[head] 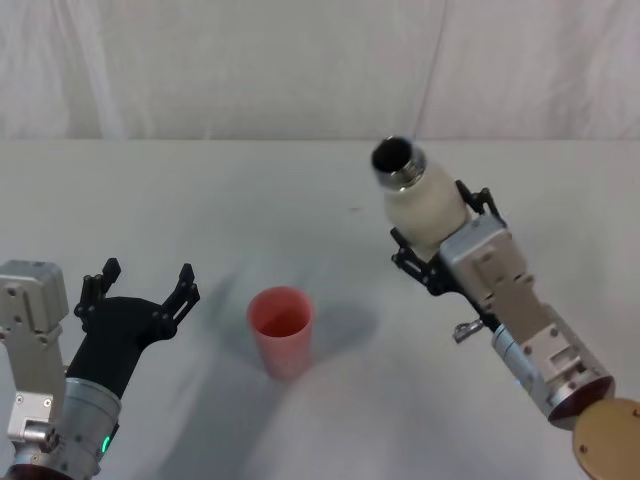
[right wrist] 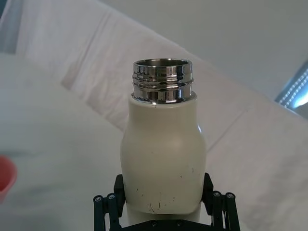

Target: Grasp the thermos with one hand and pour water into the cup lid.

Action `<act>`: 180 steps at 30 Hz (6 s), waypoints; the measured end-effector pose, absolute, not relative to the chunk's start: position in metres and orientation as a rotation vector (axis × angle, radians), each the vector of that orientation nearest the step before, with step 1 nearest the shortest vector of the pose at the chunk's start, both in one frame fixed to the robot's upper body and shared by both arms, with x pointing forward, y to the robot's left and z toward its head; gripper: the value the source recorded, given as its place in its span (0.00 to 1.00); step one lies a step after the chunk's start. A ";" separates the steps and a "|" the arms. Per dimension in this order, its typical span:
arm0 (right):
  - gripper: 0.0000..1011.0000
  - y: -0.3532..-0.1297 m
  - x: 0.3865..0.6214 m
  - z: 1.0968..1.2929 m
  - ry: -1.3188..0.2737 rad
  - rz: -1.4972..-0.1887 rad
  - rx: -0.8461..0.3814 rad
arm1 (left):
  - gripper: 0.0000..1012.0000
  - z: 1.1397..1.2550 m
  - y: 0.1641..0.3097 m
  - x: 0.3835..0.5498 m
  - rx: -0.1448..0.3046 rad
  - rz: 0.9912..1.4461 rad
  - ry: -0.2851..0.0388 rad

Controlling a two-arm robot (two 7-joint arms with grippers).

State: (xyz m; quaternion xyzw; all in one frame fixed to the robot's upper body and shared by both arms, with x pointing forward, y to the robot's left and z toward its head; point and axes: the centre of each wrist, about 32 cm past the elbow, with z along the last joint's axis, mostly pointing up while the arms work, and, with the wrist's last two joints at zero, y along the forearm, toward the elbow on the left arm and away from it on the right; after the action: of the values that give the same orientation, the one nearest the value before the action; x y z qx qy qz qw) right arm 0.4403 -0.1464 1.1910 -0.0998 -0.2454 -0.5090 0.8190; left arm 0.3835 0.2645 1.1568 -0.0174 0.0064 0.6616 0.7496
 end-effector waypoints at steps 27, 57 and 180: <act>0.94 -0.131 0.439 1.166 -0.908 -0.940 -0.468 | 0.99 1.157 0.265 0.384 -0.038 1.446 0.014; 0.94 -0.124 0.455 1.160 -1.203 -0.830 -0.641 | 0.99 1.157 0.265 0.384 -0.038 1.446 0.014; 0.94 -0.130 0.450 1.199 -0.898 -0.932 -0.474 | 0.99 1.157 0.265 0.384 -0.038 1.446 0.014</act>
State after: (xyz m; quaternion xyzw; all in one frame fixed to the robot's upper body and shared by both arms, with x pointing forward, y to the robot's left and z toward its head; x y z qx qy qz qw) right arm 0.4496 -0.1303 1.1991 -0.2187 -0.4141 -0.4301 0.7718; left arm 0.3835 0.2645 1.1568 -0.0174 0.0064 0.6616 0.7496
